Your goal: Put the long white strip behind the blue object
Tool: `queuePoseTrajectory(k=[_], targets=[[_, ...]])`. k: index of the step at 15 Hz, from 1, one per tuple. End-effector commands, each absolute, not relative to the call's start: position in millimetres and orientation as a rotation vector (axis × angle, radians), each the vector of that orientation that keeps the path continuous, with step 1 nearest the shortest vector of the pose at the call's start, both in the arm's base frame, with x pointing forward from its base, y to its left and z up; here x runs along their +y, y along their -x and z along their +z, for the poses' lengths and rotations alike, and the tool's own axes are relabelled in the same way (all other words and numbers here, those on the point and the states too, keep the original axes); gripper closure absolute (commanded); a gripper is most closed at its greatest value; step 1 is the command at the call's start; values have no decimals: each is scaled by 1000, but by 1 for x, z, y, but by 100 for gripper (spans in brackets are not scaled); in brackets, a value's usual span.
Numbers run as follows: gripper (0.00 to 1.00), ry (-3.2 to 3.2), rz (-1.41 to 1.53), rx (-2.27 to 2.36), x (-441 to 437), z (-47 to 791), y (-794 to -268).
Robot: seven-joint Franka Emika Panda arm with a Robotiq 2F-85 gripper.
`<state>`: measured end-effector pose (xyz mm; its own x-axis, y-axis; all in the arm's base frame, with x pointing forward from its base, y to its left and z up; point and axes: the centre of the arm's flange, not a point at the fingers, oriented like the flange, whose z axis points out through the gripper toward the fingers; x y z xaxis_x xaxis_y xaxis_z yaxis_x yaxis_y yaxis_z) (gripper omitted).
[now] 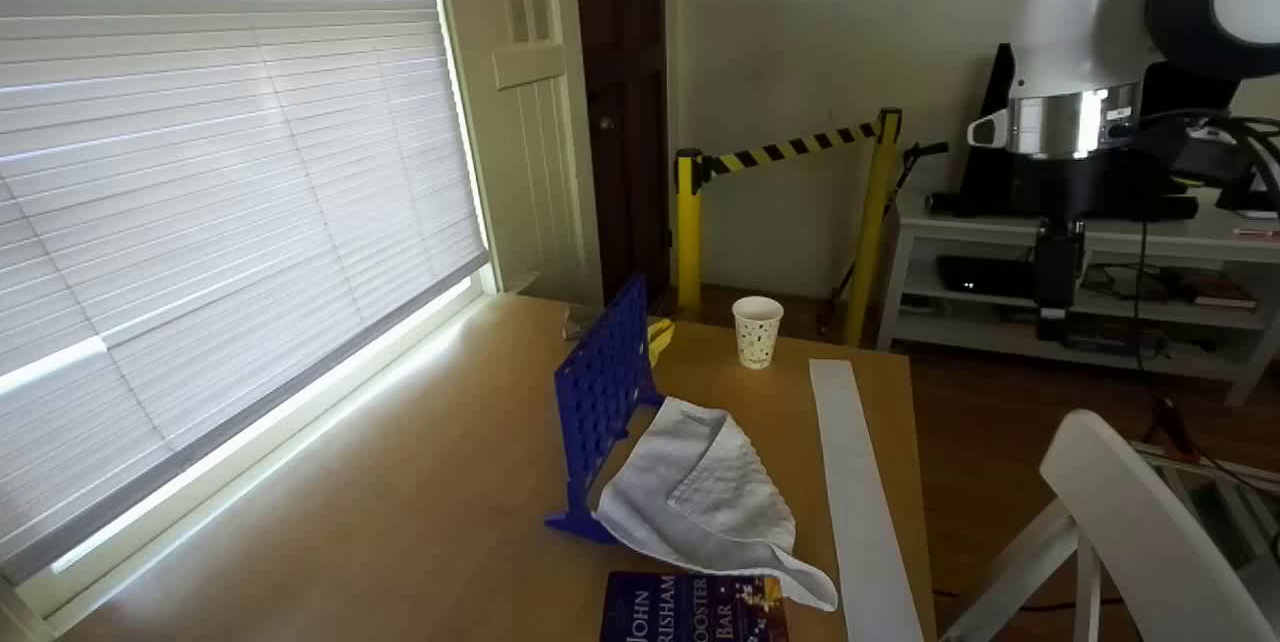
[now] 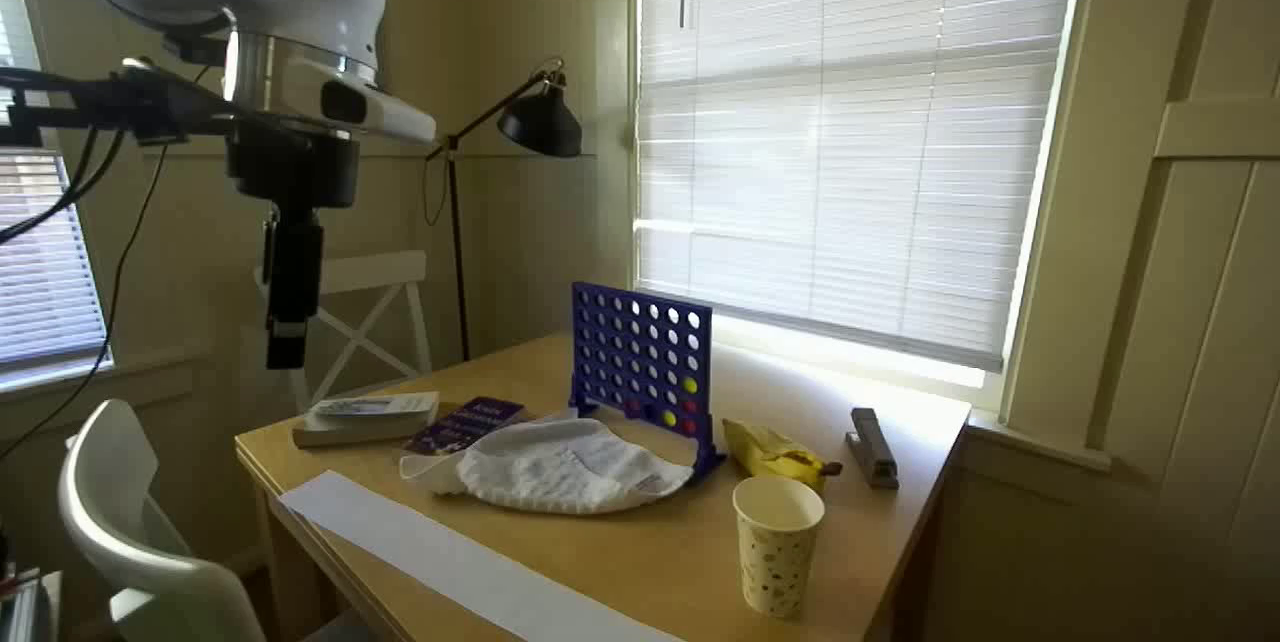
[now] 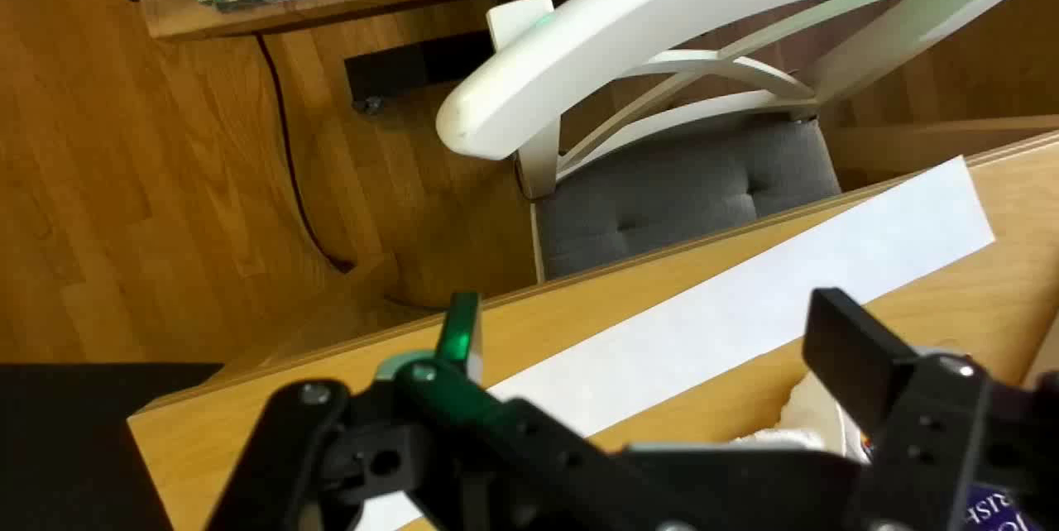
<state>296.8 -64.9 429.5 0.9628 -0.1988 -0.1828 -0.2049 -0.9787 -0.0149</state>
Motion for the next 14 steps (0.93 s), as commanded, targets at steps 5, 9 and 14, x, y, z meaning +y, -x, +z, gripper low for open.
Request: queuePoseTrajectory(k=[5, 9, 14], targets=[[0, 3079, 281, 317, -65, 430, -297], [0, 3049, 118, 321, -65, 406, -330], [0, 3100, -132, 161, -73, 344, -389]])
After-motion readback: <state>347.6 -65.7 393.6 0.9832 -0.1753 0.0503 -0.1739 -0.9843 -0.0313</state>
